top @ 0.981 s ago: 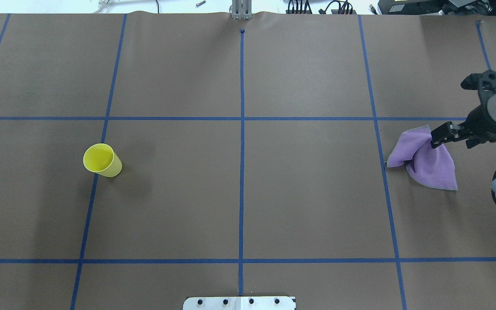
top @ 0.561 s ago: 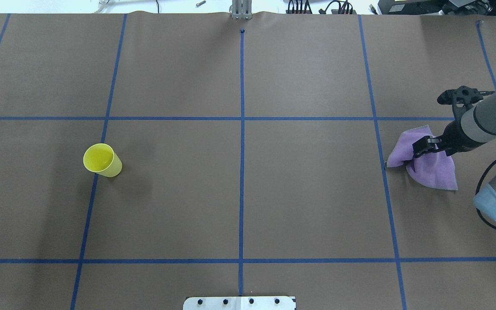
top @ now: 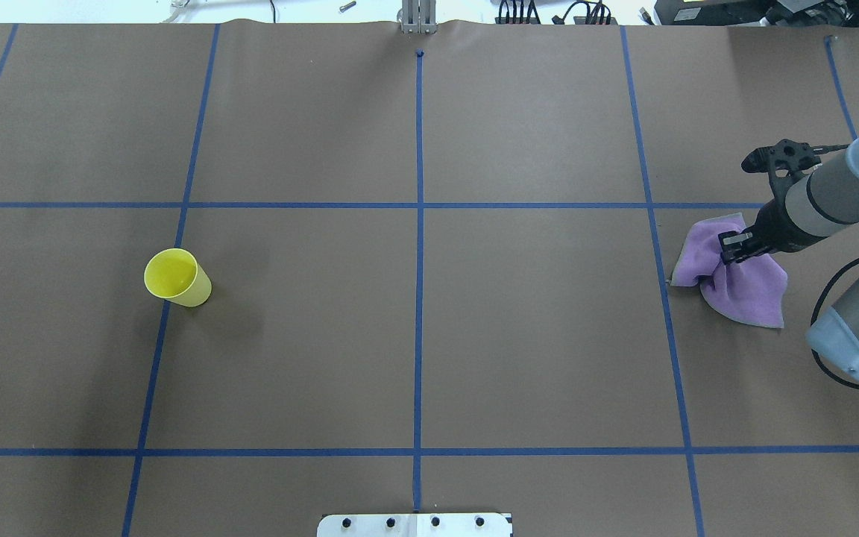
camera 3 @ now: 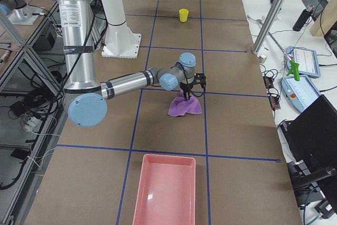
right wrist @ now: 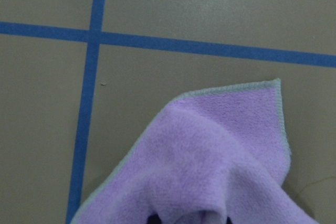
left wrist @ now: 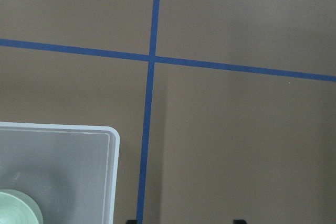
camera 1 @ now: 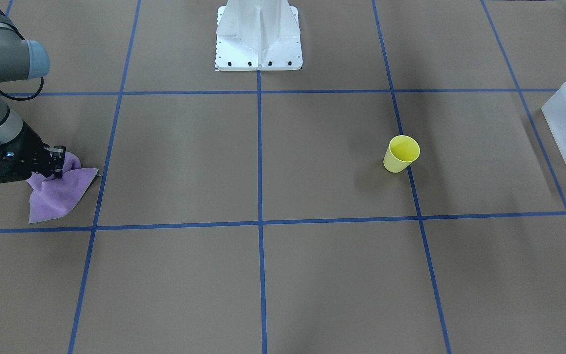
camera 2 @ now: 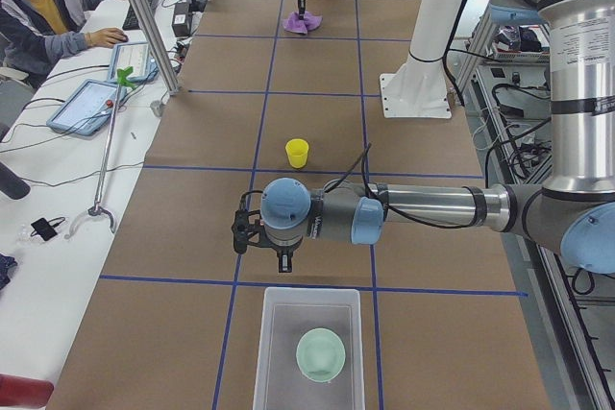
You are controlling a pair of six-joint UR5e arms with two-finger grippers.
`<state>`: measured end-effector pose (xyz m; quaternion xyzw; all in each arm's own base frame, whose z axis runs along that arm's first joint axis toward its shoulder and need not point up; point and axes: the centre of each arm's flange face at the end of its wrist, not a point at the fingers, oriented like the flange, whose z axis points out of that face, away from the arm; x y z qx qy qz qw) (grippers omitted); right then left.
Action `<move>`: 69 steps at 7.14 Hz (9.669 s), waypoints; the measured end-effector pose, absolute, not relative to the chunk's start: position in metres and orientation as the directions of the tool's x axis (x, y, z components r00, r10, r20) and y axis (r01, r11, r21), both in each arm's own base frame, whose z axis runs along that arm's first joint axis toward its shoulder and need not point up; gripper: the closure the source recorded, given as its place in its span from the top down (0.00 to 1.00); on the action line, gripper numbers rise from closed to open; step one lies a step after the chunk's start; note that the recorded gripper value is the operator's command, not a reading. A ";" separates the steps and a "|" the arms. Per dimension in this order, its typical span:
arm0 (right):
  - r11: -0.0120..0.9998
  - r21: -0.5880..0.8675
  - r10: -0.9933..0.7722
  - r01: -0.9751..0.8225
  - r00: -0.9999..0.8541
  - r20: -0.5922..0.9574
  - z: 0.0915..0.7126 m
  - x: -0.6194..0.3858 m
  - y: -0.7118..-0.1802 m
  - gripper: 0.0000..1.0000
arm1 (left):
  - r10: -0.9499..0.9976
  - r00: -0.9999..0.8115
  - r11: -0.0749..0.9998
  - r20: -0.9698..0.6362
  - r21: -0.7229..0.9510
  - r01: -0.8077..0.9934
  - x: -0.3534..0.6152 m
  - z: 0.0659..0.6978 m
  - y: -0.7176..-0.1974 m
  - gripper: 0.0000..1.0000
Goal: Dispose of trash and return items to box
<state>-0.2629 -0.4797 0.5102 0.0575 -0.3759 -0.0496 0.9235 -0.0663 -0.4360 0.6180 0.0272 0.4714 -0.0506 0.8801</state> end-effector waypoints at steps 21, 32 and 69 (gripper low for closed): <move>0.970 0.134 -0.242 0.202 0.773 0.586 0.748 0.199 -0.379 1.00 | -0.239 0.583 0.971 -0.777 -0.184 0.152 0.330 0.411 -0.456 0.67; 0.994 0.100 -0.050 -0.034 0.683 0.729 0.454 -0.008 -0.512 1.00 | -0.227 0.547 0.973 -0.806 -0.208 0.096 0.274 0.423 -0.456 0.00; 0.999 0.051 -0.044 0.012 0.716 0.696 0.459 -0.108 -0.507 1.00 | 0.002 0.641 0.986 -0.768 0.109 0.127 -0.052 0.532 -0.460 0.76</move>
